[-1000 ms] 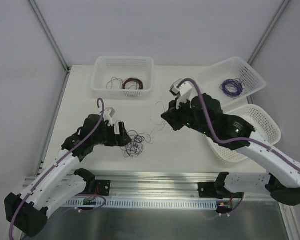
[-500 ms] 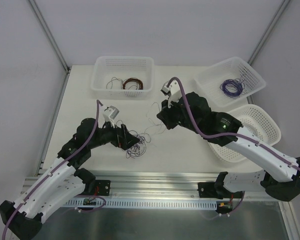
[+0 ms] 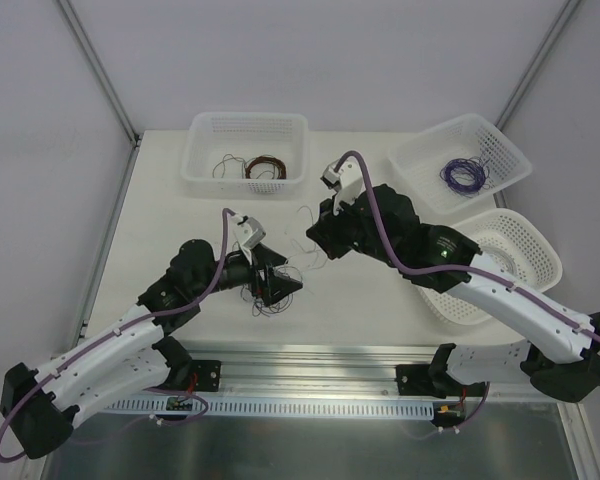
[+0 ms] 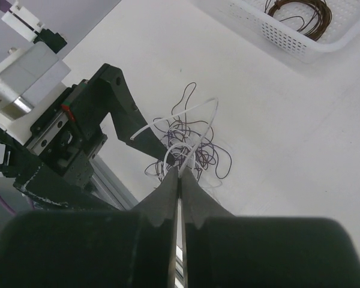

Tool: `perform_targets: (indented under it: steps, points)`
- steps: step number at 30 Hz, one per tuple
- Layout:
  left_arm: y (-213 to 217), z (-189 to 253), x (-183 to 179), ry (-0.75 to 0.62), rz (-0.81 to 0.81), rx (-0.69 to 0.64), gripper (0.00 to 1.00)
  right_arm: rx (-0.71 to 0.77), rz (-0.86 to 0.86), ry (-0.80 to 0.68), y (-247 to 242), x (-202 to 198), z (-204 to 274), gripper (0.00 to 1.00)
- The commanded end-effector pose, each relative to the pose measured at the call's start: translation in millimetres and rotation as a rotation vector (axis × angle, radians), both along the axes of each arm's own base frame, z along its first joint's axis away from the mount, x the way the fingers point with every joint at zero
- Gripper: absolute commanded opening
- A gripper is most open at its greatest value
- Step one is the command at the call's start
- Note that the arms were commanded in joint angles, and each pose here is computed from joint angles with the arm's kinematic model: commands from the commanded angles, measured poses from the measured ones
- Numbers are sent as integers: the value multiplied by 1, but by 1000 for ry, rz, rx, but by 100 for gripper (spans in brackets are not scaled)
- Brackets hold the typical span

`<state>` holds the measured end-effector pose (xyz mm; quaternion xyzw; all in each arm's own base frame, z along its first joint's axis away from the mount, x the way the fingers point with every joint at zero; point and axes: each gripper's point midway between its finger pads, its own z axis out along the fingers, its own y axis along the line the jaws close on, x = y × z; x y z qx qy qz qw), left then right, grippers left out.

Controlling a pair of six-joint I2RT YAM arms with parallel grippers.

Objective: Untangle the cables

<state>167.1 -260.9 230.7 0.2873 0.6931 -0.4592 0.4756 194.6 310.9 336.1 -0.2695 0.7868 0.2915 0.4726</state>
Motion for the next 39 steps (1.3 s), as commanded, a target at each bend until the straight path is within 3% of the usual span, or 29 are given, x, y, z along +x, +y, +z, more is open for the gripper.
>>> perform_targets:
  steps: [1,4,5,6,7,13,22,28,39]
  points:
    - [-13,22,8,-132,-12,-39,79,72,13,-2,6,-3,13,1]
    - [-17,16,15,-106,4,-23,49,63,11,-1,3,-4,11,1]
    - [-17,15,17,-96,14,-21,24,64,6,-6,0,-4,12,1]
    - [-15,12,25,-84,64,-12,9,50,0,-4,-5,-5,10,1]
    - [-12,9,30,-61,103,-9,0,45,-16,-14,-10,-4,11,1]
    - [19,-17,68,36,399,81,0,-31,-119,-42,-60,-7,1,1]
    - [65,-66,102,251,650,192,0,-59,-273,-132,-143,-15,17,1]
    - [112,-127,102,466,803,322,0,-78,-381,-237,-188,-15,45,1]
    - [179,-155,102,580,1037,409,0,-114,-531,-314,-242,-18,58,1]
